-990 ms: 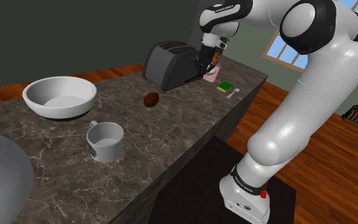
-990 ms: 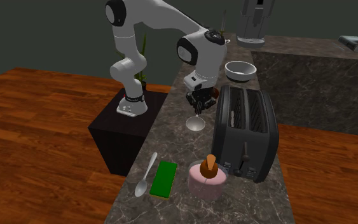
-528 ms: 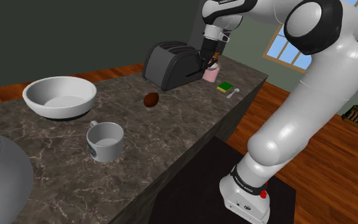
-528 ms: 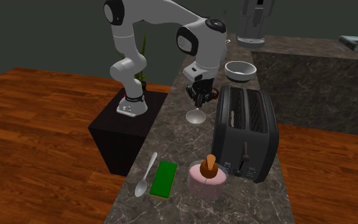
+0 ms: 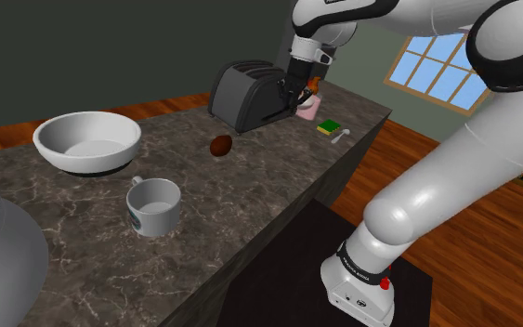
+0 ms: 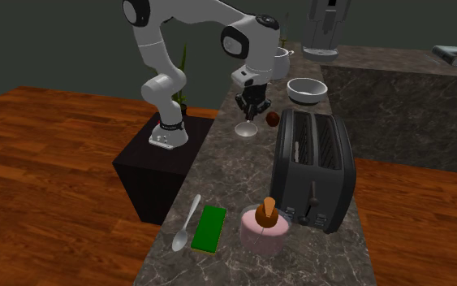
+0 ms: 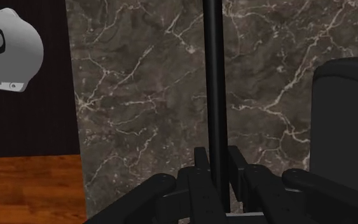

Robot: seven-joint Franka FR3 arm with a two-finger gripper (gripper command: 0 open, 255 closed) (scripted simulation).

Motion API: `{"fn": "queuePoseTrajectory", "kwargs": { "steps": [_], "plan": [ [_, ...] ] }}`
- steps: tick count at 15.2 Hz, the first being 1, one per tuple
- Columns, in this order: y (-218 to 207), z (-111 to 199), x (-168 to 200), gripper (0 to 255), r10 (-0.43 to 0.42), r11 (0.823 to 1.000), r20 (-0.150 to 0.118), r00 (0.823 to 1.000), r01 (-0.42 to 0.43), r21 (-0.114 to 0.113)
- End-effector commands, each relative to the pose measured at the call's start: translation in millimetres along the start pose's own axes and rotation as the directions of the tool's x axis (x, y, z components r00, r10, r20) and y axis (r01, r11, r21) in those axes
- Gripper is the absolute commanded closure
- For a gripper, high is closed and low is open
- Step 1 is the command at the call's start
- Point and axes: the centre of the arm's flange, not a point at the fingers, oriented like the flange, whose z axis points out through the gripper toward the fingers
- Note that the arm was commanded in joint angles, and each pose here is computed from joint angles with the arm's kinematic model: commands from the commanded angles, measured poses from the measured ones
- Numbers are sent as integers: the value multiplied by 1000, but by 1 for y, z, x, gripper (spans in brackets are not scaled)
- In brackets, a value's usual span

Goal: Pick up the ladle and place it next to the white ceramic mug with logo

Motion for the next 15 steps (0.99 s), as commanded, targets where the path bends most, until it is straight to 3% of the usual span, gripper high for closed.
{"fn": "queuePoseTrajectory", "kwargs": {
  "steps": [1, 15],
  "plan": [
    [5, 4, -25, 255, 1, 1000, 0, 1000, -1, 0],
    [53, 28, -202, 255, 1, 1000, 0, 1000, -1, 0]
  ]
}}
